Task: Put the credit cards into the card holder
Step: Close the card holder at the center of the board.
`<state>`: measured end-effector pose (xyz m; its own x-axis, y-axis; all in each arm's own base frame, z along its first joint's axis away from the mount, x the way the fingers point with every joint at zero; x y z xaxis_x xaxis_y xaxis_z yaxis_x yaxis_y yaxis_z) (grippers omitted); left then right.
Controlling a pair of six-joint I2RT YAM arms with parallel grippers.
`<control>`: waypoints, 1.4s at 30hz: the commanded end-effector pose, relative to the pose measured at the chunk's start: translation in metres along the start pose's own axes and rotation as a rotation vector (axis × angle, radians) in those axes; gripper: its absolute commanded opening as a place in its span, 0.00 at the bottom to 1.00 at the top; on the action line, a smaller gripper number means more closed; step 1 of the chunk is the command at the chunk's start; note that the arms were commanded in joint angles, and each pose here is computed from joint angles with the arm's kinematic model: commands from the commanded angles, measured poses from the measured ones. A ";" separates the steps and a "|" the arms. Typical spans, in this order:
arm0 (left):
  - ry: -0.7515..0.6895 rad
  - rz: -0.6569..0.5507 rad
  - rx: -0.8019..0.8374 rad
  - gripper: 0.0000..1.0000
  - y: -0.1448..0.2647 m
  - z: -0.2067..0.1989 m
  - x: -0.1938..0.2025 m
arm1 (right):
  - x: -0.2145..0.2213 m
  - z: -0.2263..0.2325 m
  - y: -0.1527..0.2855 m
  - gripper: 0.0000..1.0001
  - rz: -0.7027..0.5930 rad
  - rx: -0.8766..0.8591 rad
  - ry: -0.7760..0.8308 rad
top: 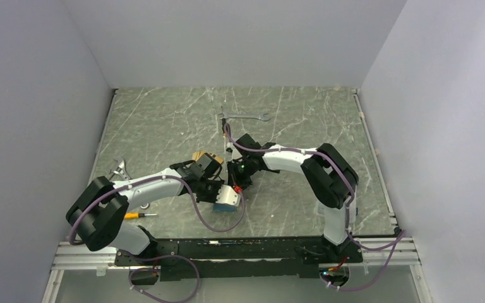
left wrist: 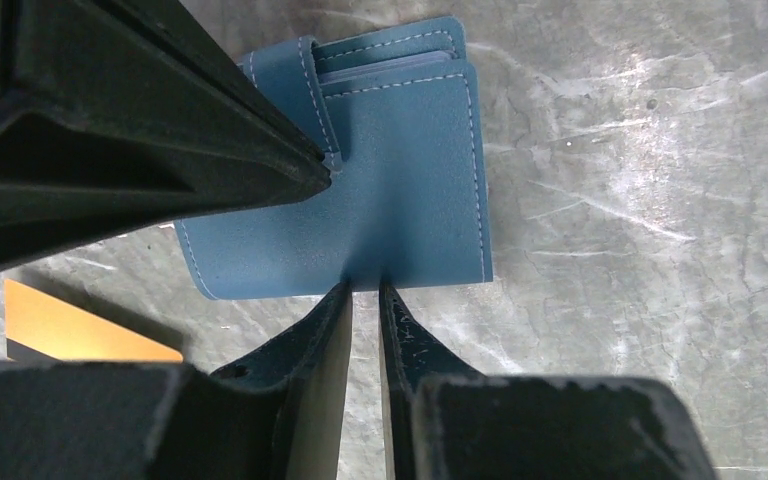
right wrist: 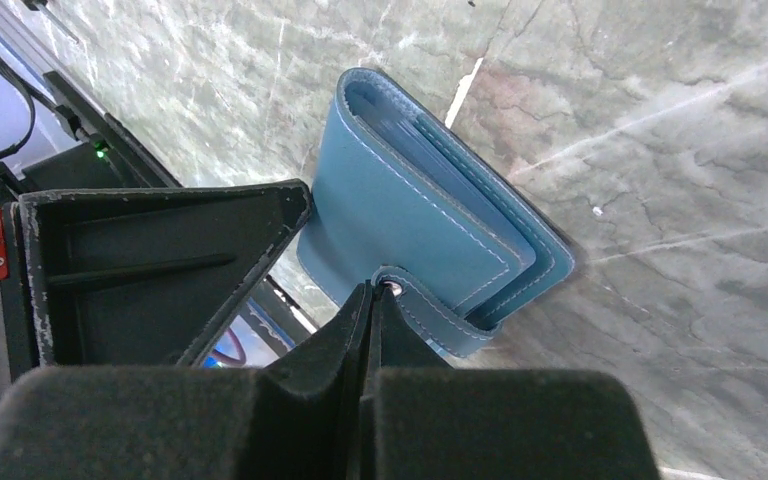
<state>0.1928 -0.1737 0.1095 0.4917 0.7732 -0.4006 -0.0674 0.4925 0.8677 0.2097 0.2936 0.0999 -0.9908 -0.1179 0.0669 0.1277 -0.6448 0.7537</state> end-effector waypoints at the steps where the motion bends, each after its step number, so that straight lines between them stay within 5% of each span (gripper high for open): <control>1: -0.021 0.006 -0.002 0.22 -0.005 0.000 -0.001 | 0.014 -0.028 -0.025 0.00 0.061 0.187 -0.017; 42: -0.034 -0.051 -0.013 0.21 -0.002 -0.004 -0.011 | 0.042 -0.063 -0.061 0.00 0.081 0.559 -0.112</control>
<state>0.1890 -0.1742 0.1059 0.5049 0.7780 -0.3739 -0.0781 0.4726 0.8778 0.1971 0.3196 0.0914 -0.9841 -0.0998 0.1469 0.1772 -0.4942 0.8511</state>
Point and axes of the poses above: each gripper's point midway between its finger pads, its own y axis back along the fingers, its own z axis along the line the jaws close on, x = y × z, the point moved 9 cm from there along y, back along the fingers, and after that the axes turned 12 degrees about -y, right-handed, at the moved point
